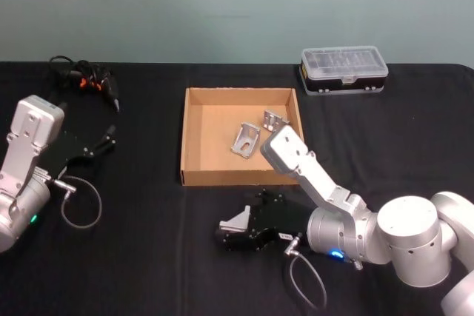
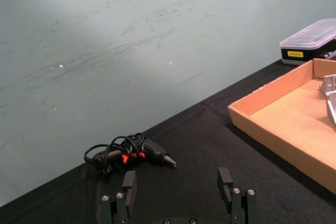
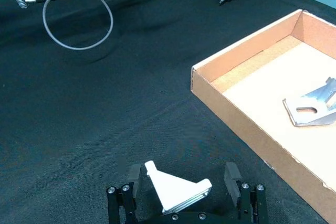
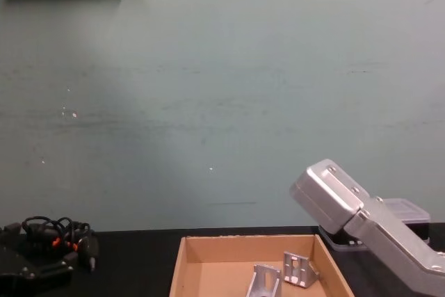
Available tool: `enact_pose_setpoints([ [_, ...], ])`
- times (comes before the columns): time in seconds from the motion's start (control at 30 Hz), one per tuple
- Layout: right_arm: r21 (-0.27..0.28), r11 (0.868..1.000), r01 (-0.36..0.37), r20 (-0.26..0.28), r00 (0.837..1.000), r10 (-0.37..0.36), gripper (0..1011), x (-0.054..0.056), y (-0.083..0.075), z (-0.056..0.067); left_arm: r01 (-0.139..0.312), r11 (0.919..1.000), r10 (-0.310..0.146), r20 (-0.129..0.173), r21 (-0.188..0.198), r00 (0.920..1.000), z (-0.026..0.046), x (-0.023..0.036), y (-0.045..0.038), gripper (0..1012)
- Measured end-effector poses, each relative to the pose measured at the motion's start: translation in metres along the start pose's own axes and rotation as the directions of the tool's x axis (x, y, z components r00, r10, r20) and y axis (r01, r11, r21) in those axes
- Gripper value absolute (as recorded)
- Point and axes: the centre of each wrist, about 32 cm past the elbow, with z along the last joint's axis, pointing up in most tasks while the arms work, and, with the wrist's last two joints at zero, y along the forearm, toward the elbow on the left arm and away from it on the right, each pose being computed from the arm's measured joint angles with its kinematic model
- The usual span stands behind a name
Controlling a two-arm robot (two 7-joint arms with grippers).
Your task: Use one hand to pick up the angle iron from the table and place it into the box.
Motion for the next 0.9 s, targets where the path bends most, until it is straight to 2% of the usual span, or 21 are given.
enact_pose_setpoints([
  [0.3,0.000,1.000,0.000,0.000,1.000,0.000,982,-0.0002,-0.0002,-0.0001,0.000,1.0000,0.000,0.000,0.000,1.0000,0.0000,0.0000,0.0000,1011],
  [0.5,0.000,1.000,0.000,0.000,1.000,0.000,863,-0.0002,-0.0003,-0.0002,0.000,1.0000,0.000,0.000,0.000,1.0000,0.0000,0.0000,0.0000,1011],
  [0.53,0.000,1.000,0.000,0.000,1.000,0.000,812,-0.0002,-0.0003,-0.0002,0.000,1.0000,0.000,0.000,0.000,1.0000,0.0000,0.0000,0.0000,1011],
  [0.63,0.000,1.000,0.000,0.000,1.000,0.000,751,-0.0002,-0.0004,-0.0001,0.000,1.0000,0.000,0.000,0.000,1.0000,0.0000,0.0000,0.0000,1011],
  [0.77,0.000,1.000,0.001,0.000,1.000,-0.001,595,-0.0003,-0.0005,-0.0002,0.000,1.0000,0.000,0.000,0.000,1.0000,0.0000,0.0000,0.0000,1011],
  [0.9,0.000,1.000,0.001,0.000,1.000,-0.001,539,-0.0003,-0.0005,0.0000,0.000,1.0000,0.000,0.000,0.000,1.0000,0.0000,0.0000,0.0000,1012],
])
